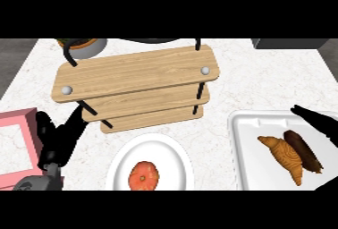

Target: Pick the croissant from the tray and place it in the tiered shelf

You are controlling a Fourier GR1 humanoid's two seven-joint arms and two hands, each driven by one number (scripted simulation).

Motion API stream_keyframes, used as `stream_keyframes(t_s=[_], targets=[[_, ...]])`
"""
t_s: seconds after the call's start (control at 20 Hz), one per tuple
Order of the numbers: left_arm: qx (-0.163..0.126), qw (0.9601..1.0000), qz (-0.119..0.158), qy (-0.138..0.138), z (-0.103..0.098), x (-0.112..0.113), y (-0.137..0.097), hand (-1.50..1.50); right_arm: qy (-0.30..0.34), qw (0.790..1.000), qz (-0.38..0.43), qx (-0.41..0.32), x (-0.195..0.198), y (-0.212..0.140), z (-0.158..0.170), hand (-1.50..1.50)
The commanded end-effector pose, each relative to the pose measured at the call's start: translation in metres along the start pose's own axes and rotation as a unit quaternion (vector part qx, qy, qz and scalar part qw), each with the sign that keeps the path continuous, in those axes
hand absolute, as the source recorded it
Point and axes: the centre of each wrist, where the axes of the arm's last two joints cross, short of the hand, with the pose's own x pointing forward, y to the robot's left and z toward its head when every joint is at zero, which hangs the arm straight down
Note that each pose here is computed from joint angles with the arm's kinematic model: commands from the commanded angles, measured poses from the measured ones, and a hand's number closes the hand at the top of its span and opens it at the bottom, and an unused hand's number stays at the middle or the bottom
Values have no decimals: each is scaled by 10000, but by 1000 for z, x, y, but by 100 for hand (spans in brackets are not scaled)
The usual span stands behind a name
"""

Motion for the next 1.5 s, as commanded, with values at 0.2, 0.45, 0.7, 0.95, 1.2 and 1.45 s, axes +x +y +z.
stream_keyframes(t_s=[0.2,0.45,0.7,0.95,1.2,1.45], targets=[[164,9996,53,238,10,-22,25,0,507,9983,286,-16,19,24,-5,-150],[216,9996,23,166,1,-18,15,0,710,9960,484,-229,2,36,2,-150],[170,9997,105,173,11,-19,9,0,647,9962,531,-241,14,75,0,-150],[143,9996,52,248,3,-23,-3,0,794,9952,496,-299,2,69,-22,-150],[156,9997,-3,202,11,-6,8,0,1028,9912,746,-364,-11,75,-48,-150],[112,9996,48,248,2,-3,-3,0,955,9900,906,-508,-25,85,-53,-150]])
